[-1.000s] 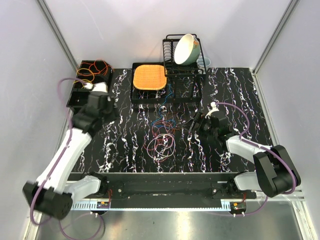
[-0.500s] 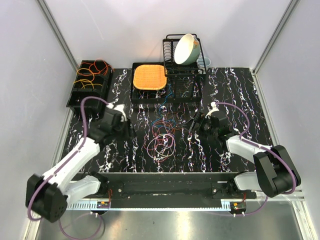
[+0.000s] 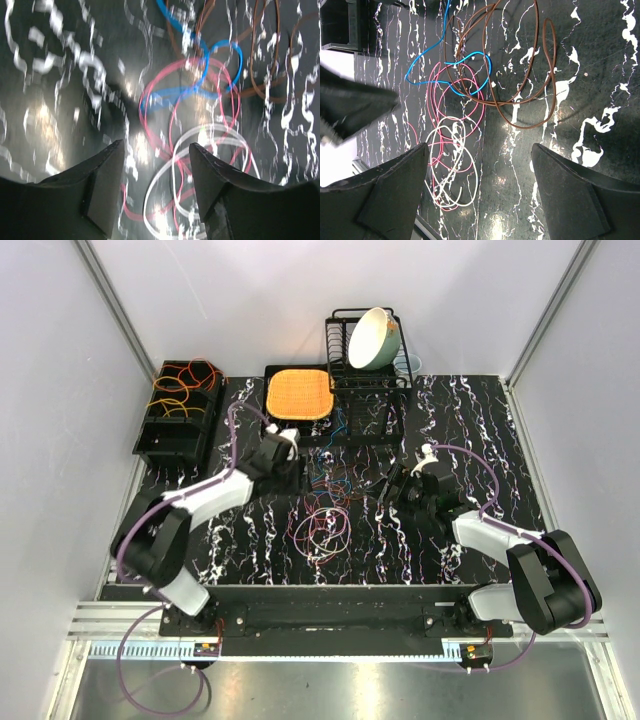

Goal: Untangle the cables

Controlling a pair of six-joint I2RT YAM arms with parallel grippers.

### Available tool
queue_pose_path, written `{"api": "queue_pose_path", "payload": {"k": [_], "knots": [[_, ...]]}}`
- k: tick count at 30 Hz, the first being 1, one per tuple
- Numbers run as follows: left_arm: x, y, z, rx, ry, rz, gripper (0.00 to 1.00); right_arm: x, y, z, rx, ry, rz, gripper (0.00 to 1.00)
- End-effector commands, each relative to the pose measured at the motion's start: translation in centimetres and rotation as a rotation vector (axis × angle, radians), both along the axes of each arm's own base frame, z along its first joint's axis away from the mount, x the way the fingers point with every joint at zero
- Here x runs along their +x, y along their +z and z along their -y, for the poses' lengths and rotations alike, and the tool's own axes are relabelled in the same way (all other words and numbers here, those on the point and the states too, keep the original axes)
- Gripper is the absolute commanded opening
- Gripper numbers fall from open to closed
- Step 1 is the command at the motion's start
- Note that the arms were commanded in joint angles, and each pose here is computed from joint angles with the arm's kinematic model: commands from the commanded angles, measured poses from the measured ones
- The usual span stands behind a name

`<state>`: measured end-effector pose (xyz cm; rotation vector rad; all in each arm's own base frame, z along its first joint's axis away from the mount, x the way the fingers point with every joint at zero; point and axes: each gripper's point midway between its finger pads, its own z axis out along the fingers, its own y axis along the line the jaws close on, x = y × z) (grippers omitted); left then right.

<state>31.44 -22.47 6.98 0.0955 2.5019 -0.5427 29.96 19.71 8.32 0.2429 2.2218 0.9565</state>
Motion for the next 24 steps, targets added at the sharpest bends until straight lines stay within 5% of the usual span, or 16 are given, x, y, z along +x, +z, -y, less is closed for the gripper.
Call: {"api": "queue_pose_path", "payload": {"k": [1, 7, 16, 19, 24], "knots": [[4.0, 1.4, 2.0, 0.006, -0.055, 0.108, 0.58, 0.8, 1.2, -0.3, 0.022, 0.005, 0.035, 0.89], [6.0, -0.3, 2.4, 0.071, -0.062, 0.087, 0.55, 0.8, 1.0, -0.4, 0.021, 0.014, 0.031, 0.89], [6.4, -0.7, 2.6, 0.086, -0.062, 0.058, 0.0, 0.8, 1.1, -0.5, 0.023, 0.019, 0.031, 0.89], [6.6, 2.2, 2.6, 0.087, -0.061, 0.088, 0.0, 0.8, 1.0, -0.4, 0.019, 0.019, 0.031, 0.89], [7.1, 16.1, 2.3, 0.02, -0.045, 0.274, 0.0, 0.8, 1.0, -0.4, 0.022, 0.014, 0.029, 0.89]]}}
